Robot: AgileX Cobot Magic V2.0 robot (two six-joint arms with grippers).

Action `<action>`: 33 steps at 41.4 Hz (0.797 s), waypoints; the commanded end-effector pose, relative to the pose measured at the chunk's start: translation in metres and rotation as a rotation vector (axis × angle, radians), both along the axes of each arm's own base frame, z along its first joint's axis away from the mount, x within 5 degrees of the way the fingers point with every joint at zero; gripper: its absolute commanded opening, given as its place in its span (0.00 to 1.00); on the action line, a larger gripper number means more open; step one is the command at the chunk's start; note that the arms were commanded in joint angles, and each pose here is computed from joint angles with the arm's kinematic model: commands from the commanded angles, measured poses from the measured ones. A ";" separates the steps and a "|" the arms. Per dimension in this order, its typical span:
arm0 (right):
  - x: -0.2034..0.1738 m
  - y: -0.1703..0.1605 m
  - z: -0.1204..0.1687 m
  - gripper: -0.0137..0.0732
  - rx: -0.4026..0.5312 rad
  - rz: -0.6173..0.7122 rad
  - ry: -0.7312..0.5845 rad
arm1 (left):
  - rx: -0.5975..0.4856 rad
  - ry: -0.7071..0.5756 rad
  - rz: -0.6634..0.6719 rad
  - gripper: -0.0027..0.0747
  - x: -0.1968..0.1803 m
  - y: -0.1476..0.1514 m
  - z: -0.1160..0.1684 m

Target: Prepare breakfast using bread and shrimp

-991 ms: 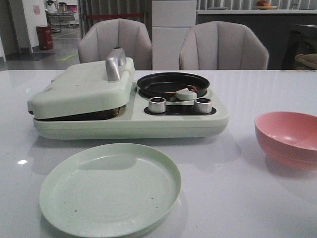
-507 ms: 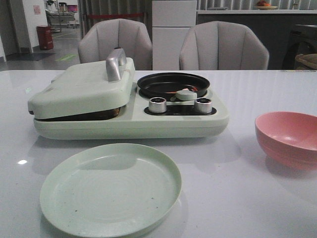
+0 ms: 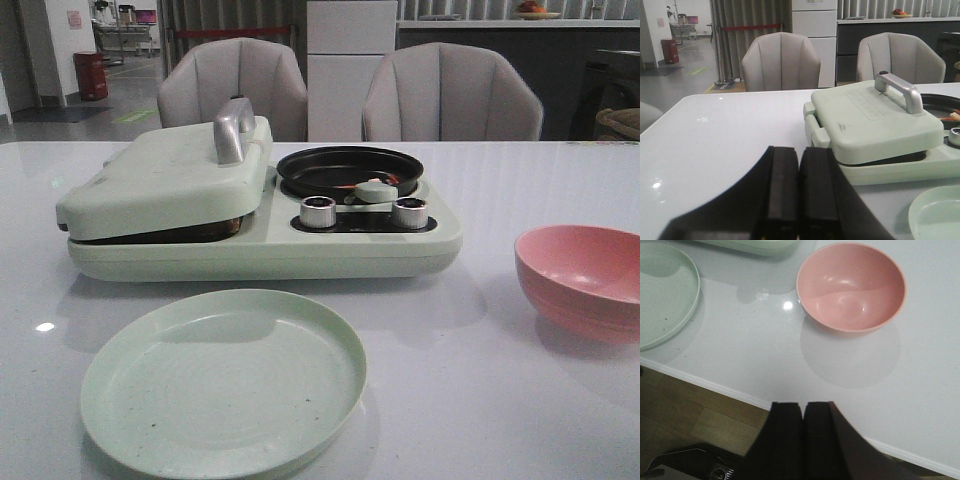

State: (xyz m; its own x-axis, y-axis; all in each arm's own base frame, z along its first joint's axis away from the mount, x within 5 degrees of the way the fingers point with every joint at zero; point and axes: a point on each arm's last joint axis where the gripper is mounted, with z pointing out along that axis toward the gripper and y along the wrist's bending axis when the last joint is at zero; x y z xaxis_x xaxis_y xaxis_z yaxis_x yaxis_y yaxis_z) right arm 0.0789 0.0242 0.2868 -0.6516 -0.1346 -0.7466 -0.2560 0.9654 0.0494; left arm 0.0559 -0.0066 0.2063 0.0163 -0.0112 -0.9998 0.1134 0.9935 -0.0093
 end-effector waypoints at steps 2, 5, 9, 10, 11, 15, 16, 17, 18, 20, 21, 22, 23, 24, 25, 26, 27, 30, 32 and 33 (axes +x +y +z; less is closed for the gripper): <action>0.004 0.001 0.012 0.18 0.022 -0.003 -0.083 | -0.031 -0.082 0.009 0.16 -0.001 0.001 0.000; 0.004 0.001 0.012 0.18 0.022 -0.003 -0.083 | -0.033 -0.082 0.009 0.16 -0.001 0.001 0.000; 0.004 0.001 0.012 0.18 0.022 -0.003 -0.083 | -0.049 -0.080 0.008 0.16 -0.001 0.001 0.000; 0.004 0.001 0.012 0.18 0.022 -0.003 -0.083 | -0.054 -0.080 0.011 0.16 -0.001 0.001 0.000; 0.004 0.001 0.012 0.18 0.022 -0.003 -0.083 | -0.057 -0.080 0.015 0.16 -0.001 0.001 0.000; 0.004 0.001 0.012 0.18 0.022 -0.003 -0.083 | -0.058 -0.080 0.031 0.16 -0.001 0.002 0.000; 0.004 0.001 0.012 0.18 0.022 -0.003 -0.083 | -0.058 -0.080 0.036 0.16 0.000 0.003 0.000; 0.004 0.001 0.012 0.18 0.022 -0.003 -0.083 | -0.058 -0.080 0.036 0.16 0.000 0.003 0.000; 0.004 0.001 0.012 0.18 0.022 -0.003 -0.083 | -0.058 -0.080 0.036 0.16 0.000 0.003 0.000; 0.004 0.001 0.012 0.18 0.022 -0.003 -0.083 | -0.058 -0.080 0.036 0.16 0.000 0.003 0.000; 0.004 0.001 0.012 0.18 0.022 -0.003 -0.083 | -0.058 -0.080 0.034 0.16 0.000 0.002 0.000; 0.004 0.001 0.012 0.18 0.022 -0.003 -0.083 | -0.058 -0.080 0.034 0.16 0.000 0.002 0.000; 0.004 0.001 0.012 0.18 0.022 -0.003 -0.083 | -0.058 -0.078 0.034 0.16 0.000 0.002 0.000; 0.004 0.001 0.012 0.18 0.022 -0.003 -0.083 | -0.058 -0.078 0.034 0.16 0.000 0.002 0.000; 0.004 0.001 0.012 0.18 0.022 -0.003 -0.083 | -0.058 -0.078 0.034 0.16 0.000 0.002 0.000; 0.004 0.001 0.012 0.18 0.022 -0.003 -0.083 | -0.058 -0.078 0.034 0.16 0.000 0.002 0.000; 0.004 0.001 0.012 0.18 0.022 -0.003 -0.083 | -0.058 -0.078 0.034 0.16 0.000 0.002 0.000; 0.004 0.001 0.012 0.18 0.022 -0.003 -0.083 | -0.058 -0.078 0.034 0.16 0.000 0.002 0.000; 0.004 0.001 0.012 0.18 0.022 -0.003 -0.083 | -0.058 -0.078 0.034 0.16 0.000 0.002 0.000; 0.004 0.001 0.012 0.18 0.022 -0.003 -0.083 | -0.058 -0.078 0.034 0.16 0.000 0.002 0.000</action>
State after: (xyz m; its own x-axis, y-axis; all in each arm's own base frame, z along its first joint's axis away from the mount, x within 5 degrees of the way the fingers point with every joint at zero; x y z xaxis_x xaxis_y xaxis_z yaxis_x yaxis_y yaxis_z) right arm 0.0789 0.0242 0.2868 -0.6516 -0.1346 -0.7466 -0.2560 0.9654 0.0494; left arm 0.0560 -0.0047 0.2067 0.0195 -0.0401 -0.9990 0.0816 0.9959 -0.0384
